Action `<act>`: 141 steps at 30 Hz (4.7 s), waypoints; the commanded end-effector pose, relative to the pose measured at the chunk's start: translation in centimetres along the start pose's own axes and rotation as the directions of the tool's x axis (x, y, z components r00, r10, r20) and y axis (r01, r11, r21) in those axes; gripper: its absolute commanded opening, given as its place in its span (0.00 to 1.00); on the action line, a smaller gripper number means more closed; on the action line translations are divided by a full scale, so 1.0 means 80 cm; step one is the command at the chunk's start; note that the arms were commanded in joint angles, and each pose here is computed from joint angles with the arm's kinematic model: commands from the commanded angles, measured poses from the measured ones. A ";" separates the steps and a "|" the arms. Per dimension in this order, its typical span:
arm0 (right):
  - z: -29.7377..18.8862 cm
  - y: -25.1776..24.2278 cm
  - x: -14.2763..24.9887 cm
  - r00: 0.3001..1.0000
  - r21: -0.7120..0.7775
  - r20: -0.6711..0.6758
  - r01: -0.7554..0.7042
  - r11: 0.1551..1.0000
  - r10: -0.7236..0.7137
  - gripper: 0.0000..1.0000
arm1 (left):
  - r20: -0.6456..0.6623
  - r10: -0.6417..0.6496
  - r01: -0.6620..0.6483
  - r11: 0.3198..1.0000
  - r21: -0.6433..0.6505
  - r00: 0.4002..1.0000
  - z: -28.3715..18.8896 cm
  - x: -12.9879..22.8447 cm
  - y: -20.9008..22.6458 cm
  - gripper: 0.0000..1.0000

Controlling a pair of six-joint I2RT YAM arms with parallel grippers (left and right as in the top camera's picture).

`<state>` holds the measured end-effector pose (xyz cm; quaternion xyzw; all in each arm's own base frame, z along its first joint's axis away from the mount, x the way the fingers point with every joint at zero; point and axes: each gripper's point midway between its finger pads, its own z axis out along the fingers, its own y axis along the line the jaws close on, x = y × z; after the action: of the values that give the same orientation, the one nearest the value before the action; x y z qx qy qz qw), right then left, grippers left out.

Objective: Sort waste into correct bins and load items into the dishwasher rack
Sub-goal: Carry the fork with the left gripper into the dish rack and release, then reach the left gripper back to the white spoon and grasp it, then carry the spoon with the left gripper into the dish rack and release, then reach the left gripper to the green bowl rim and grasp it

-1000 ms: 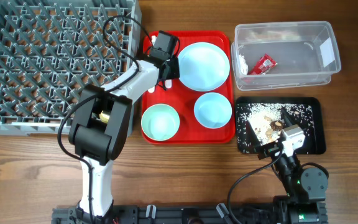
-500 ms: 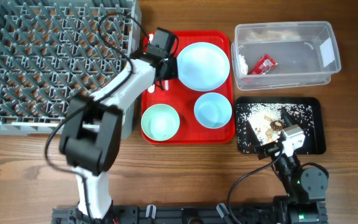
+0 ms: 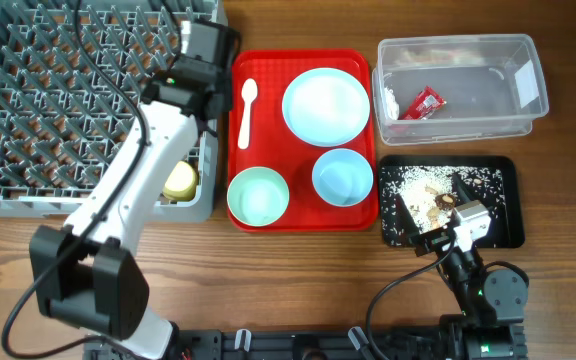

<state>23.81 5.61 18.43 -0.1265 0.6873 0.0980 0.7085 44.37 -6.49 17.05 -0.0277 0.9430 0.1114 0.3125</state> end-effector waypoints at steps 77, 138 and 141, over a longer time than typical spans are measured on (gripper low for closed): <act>0.000 0.002 0.003 1.000 -0.011 0.005 -0.010 1.000 0.010 1.00 | -0.218 0.026 0.029 0.969 0.245 0.976 0.139 0.087 -0.129 0.53; 0.000 0.002 0.003 1.000 -0.011 0.005 -0.010 1.000 0.010 1.00 | -0.102 -0.037 0.068 0.942 0.328 0.994 -0.080 -0.005 -0.004 0.93; 0.000 0.002 0.003 1.000 -0.010 0.005 -0.010 1.000 0.010 1.00 | -0.118 -0.011 0.052 0.935 0.351 0.993 -0.116 0.012 -0.015 0.89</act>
<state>23.80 5.61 18.45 -0.1265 0.6869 0.0979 0.7089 40.99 -6.76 19.40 -0.0201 0.9708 -0.0192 0.2384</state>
